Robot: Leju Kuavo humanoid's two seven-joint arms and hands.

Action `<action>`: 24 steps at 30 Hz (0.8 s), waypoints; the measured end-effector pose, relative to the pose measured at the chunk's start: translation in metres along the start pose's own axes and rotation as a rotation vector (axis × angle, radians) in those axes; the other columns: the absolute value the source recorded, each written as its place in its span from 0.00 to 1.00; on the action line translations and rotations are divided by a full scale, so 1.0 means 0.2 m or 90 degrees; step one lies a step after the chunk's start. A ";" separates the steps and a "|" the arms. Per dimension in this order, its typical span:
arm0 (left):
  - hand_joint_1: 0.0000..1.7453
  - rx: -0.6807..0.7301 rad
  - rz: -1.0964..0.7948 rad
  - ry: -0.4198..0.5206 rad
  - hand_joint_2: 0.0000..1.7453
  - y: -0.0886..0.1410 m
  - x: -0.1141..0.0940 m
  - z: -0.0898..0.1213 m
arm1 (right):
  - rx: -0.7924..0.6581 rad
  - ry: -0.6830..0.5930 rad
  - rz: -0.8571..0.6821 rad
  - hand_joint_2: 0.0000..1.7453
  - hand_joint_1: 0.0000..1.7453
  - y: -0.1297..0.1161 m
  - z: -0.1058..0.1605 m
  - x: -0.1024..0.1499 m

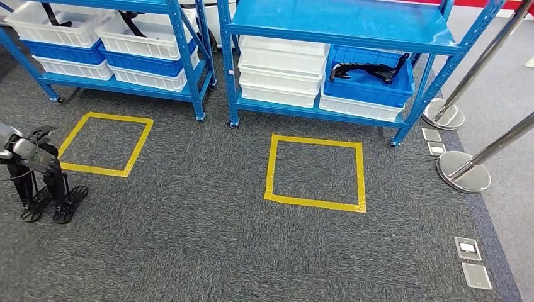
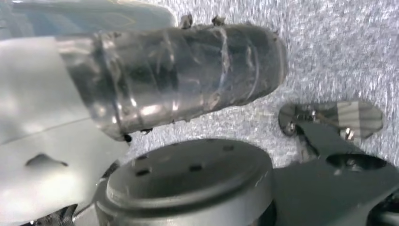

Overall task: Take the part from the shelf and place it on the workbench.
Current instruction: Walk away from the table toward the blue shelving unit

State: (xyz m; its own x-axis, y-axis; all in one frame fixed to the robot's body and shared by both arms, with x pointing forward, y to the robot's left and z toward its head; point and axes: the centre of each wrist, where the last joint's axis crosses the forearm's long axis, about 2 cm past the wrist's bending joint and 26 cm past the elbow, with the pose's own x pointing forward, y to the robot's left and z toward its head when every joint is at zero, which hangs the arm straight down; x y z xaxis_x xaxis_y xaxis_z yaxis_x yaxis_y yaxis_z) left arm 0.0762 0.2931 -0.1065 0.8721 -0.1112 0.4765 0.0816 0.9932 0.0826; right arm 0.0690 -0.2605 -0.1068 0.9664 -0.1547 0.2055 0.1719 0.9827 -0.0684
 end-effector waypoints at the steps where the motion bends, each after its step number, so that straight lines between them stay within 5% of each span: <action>1: 0.00 0.000 0.000 0.002 0.00 0.00 0.00 0.00 | 0.002 0.000 0.001 0.00 0.00 0.00 0.00 0.00; 24: 0.00 -0.001 -0.015 0.020 0.00 0.02 -0.06 0.02 | 0.028 0.016 0.013 0.00 0.00 0.02 0.00 -0.04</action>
State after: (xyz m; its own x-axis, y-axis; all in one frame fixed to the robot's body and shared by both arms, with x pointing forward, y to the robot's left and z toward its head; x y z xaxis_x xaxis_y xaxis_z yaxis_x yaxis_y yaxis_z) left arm 0.0637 0.2987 -0.1086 0.8849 -0.1339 0.4462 0.1033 0.9904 0.0924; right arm 0.0616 -0.2557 -0.1078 0.9742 -0.1368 0.1797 0.1443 0.9891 -0.0291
